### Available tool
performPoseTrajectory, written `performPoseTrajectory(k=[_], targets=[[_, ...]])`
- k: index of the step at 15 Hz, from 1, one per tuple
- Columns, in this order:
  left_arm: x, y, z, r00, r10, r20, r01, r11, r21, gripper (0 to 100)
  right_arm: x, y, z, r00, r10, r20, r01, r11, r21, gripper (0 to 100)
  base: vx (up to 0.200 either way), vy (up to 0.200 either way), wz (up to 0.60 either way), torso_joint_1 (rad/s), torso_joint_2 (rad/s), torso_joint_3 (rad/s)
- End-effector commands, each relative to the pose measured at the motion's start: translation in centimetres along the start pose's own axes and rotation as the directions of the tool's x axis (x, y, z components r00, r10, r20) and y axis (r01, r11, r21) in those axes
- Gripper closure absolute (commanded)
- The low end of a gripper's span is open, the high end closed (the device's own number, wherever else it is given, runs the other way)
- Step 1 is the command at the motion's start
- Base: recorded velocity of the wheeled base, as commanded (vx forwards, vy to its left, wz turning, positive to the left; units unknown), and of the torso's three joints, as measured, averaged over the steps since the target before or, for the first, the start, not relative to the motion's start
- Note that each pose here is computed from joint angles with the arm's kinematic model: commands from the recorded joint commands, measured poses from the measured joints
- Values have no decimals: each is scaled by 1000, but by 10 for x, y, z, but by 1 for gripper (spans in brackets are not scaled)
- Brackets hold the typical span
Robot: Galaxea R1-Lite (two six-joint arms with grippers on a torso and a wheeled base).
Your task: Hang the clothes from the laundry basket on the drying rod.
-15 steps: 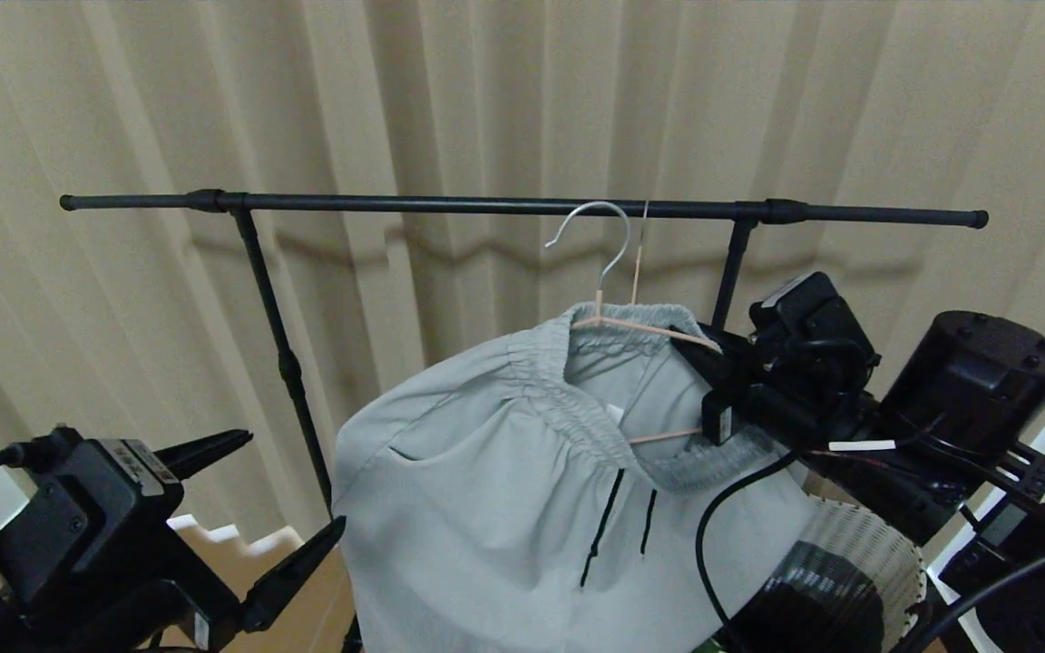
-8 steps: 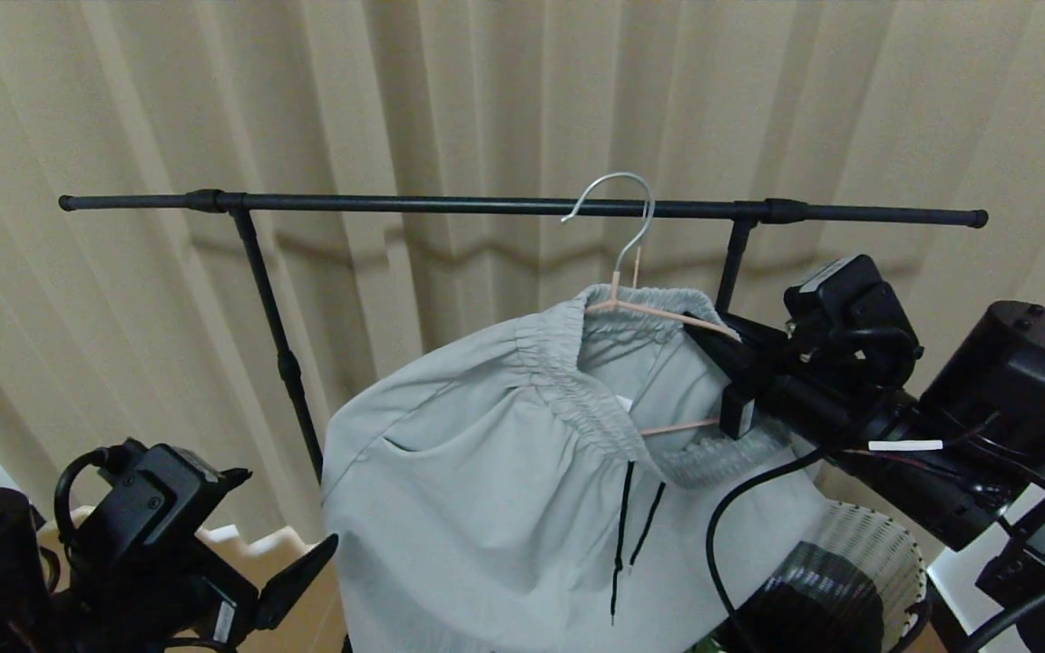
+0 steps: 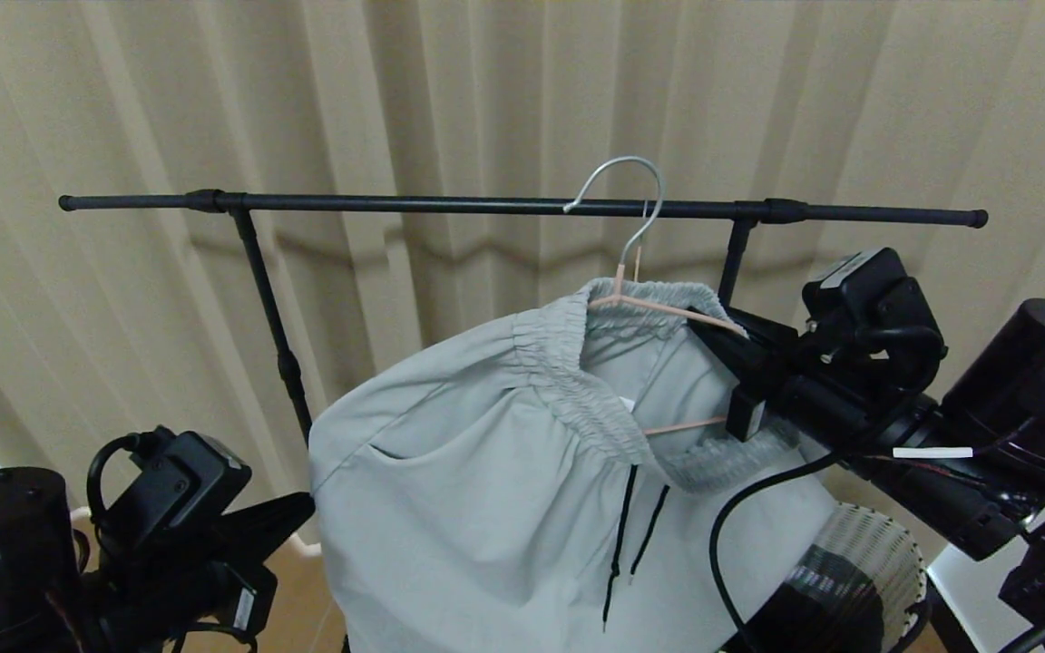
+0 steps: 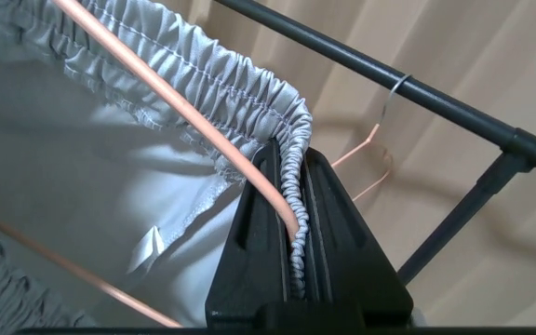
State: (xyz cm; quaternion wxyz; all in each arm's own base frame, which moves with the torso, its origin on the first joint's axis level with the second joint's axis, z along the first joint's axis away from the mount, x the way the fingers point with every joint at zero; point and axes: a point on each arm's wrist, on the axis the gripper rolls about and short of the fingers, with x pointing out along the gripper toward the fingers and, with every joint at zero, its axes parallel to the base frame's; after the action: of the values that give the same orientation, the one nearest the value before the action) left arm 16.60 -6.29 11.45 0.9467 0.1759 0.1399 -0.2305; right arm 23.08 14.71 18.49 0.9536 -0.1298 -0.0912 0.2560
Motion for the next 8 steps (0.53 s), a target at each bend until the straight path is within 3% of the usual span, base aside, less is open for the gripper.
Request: performPoseTrajectory(k=[1,3,6,8], targets=[[1,2,-1,1000,13,-6,-13,1000,-25,100,0,0,1,1000,0,3,0,1000,0,100,0,0,0,0,0,0],[-1,19,-7,994,101,-36,-103,993,-50,100,0,-1,1,1000,-4,5,4,1000,-2,100,0,0,0,0,0,0],[-7,41,-15,972,222,-77,-228,969,-91,100,-1,-2,2,1000,-7,7,7,1000,-2,100,0,0,0,0,0,0],[-11,41,-18,971,226,-84,-234,967,-98,100,0,-2,3,1000,-7,7,7,1000,-2,100,0,0,0,0,0,0]])
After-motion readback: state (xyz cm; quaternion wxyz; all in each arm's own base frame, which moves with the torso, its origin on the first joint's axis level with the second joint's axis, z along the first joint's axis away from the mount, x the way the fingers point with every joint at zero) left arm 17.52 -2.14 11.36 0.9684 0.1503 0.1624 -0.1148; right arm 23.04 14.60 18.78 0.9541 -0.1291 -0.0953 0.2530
